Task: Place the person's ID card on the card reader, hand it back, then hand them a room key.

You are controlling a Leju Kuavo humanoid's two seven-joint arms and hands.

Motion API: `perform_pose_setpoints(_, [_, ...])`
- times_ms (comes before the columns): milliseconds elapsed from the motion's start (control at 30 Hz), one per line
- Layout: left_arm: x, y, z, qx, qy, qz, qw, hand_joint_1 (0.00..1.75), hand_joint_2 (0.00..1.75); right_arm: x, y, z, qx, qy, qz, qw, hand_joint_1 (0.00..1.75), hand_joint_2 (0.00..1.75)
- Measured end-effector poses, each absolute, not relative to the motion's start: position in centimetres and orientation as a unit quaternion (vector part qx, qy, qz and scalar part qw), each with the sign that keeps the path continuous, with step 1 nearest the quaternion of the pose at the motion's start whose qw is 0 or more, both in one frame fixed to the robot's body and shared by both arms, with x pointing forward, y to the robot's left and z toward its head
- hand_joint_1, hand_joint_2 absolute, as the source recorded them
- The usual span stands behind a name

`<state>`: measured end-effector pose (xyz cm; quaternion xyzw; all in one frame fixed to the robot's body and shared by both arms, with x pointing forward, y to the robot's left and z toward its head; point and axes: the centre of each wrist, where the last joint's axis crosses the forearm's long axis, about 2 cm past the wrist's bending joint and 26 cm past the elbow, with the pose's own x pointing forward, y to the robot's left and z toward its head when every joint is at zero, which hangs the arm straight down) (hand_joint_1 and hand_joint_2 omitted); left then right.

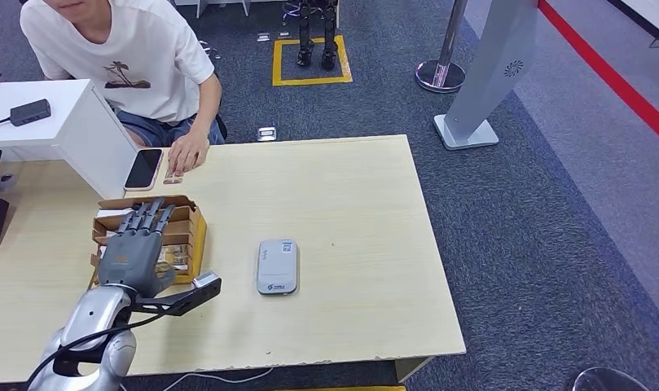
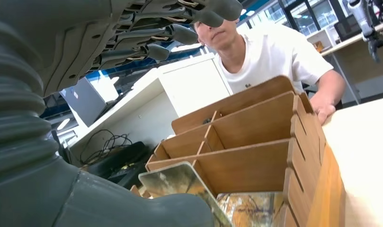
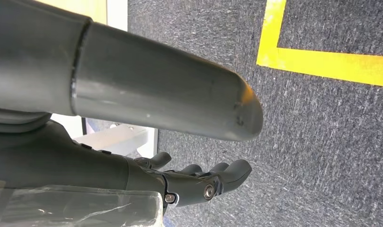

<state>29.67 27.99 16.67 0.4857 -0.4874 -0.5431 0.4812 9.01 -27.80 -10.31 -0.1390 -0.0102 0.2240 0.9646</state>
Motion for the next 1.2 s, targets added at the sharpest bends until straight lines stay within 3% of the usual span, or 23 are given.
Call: perform_pose_setpoints(1200, [27.9, 31.3, 15.9, 0.525, -0.432, -0.498, 0.538, 0.0, 1.75, 8.7, -27.9, -10.4, -0.138, -0.007, 0.215, 0.967, 0.0, 0.0])
